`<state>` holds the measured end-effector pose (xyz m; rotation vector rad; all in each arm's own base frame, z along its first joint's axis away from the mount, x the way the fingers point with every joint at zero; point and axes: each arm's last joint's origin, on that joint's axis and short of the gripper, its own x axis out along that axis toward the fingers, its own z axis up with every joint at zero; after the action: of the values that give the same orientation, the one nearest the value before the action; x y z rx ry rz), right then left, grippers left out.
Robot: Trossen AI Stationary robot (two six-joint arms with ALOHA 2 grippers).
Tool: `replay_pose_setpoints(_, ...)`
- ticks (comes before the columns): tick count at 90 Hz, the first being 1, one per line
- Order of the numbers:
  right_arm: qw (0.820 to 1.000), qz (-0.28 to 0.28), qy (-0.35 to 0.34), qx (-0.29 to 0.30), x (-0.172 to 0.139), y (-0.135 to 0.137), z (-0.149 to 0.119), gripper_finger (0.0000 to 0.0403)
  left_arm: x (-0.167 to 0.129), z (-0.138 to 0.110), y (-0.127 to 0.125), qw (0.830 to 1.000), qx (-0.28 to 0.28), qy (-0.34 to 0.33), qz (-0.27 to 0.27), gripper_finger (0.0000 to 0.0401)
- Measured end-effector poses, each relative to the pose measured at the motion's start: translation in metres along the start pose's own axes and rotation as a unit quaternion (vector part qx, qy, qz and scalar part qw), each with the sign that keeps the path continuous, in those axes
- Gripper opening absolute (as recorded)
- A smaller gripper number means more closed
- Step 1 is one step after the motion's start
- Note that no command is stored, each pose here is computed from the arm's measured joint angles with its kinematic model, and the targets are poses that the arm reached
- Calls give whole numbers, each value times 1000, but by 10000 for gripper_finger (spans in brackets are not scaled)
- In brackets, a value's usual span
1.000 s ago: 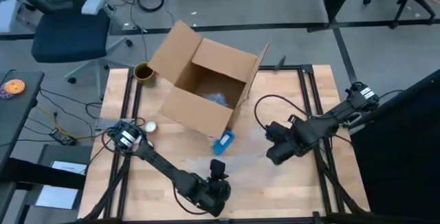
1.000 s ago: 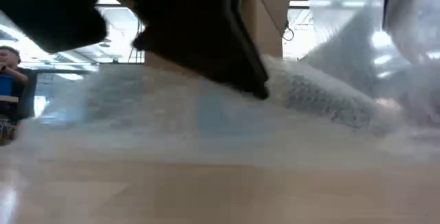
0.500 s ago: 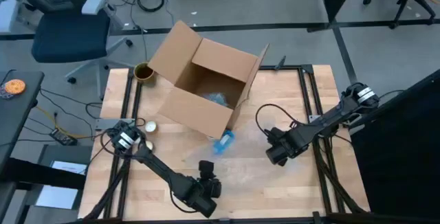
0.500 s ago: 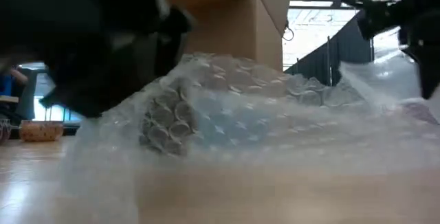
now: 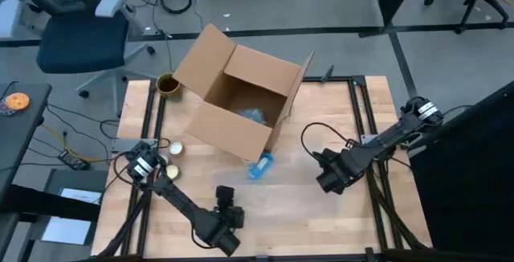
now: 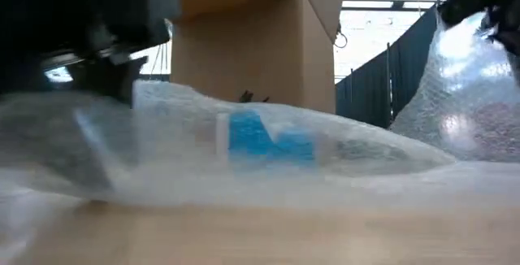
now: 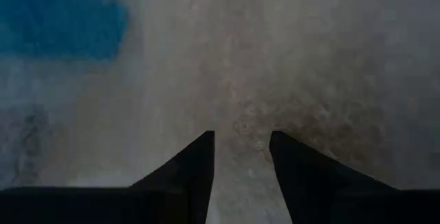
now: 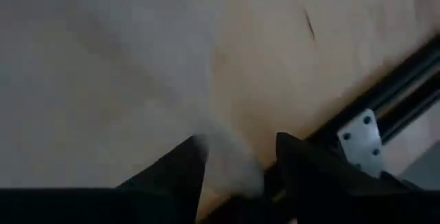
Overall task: Wrap mug
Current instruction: Prepare the bubble wrap on the table
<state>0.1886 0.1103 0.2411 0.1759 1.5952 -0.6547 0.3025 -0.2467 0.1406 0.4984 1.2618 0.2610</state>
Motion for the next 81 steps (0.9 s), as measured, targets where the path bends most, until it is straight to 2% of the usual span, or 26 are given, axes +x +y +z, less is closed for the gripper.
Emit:
replay_pose_setpoints(16,998,40,31,-41,-17,7,-12,164,-4,-14,3,998,-3,47,32,131)
replay_pose_setpoints(27,995,86,10,-59,-26,18,-18,161,-7,-17,1,998,-6,48,36,131)
replay_pose_setpoints(40,981,172,-60,-72,-33,40,-22,162,-21,-11,-3,1000,-1,24,20,131)
replay_pose_setpoints(53,953,246,-166,-65,-45,61,-23,161,-47,-3,2,1000,5,1,-23,131)
replay_pose_setpoints(64,932,254,-250,-60,-50,72,-24,160,-74,-2,16,998,-5,-19,-63,131)
replay_pose_setpoints(81,922,199,-319,-96,-31,102,-20,160,-119,-7,55,990,-37,-77,-108,131)
